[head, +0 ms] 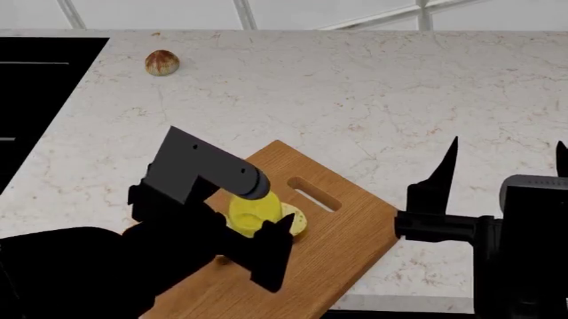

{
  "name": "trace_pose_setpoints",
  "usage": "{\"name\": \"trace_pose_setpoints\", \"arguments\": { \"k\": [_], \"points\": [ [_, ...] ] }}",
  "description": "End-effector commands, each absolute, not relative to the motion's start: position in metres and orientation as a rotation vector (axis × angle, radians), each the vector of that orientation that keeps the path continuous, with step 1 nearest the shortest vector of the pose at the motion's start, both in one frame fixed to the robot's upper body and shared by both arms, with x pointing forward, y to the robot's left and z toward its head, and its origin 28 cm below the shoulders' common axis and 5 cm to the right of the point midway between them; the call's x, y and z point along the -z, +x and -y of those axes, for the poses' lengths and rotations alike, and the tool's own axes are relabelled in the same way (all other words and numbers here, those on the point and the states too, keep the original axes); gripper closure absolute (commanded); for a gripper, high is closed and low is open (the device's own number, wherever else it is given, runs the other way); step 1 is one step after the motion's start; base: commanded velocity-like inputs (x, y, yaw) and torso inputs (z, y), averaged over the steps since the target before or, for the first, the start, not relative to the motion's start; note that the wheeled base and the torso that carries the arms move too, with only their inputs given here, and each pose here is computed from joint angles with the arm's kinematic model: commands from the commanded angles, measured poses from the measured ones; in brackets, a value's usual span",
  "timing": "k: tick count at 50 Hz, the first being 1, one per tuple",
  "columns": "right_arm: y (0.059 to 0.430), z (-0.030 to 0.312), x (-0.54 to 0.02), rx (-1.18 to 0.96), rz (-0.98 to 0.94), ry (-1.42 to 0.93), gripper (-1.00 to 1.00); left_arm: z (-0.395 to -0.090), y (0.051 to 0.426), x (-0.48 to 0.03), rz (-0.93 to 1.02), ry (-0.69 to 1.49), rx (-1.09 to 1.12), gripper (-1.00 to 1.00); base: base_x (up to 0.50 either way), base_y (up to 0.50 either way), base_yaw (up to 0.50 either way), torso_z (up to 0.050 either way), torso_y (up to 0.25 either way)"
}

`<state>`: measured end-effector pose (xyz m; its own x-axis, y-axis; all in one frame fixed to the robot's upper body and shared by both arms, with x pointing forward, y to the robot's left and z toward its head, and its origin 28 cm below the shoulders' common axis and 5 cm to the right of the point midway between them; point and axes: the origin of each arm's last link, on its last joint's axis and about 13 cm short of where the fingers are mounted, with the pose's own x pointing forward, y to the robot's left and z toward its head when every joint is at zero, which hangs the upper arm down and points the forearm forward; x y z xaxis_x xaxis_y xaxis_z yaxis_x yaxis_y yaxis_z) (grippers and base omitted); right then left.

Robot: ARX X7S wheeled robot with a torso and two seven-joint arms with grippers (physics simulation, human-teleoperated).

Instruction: Pick up the wedge of cheese and place it on the slice of bread to prepare a simple cheese on bread dish.

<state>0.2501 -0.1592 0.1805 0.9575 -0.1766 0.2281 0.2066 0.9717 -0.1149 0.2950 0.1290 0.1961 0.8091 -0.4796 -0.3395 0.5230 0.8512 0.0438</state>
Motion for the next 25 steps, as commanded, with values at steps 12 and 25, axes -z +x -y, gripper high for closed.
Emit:
{"name": "trace_pose_setpoints", "arguments": {
  "k": [12, 25],
  "points": [
    [0.245, 0.159, -0.187, 0.191, 0.234, -0.150, -1.00, -0.140, 0.262, -0.245, -0.171, 0.158, 0.525, -1.00, 0.00, 0.00, 0.00, 0.000, 0.000],
    [0.243, 0.160, -0.194, 0.193, 0.241, -0.162, -1.00, -0.153, 0.238, -0.286, -0.041, 0.137, 0.459, -1.00, 0.00, 0.00, 0.00, 0.000, 0.000]
  ]
}}
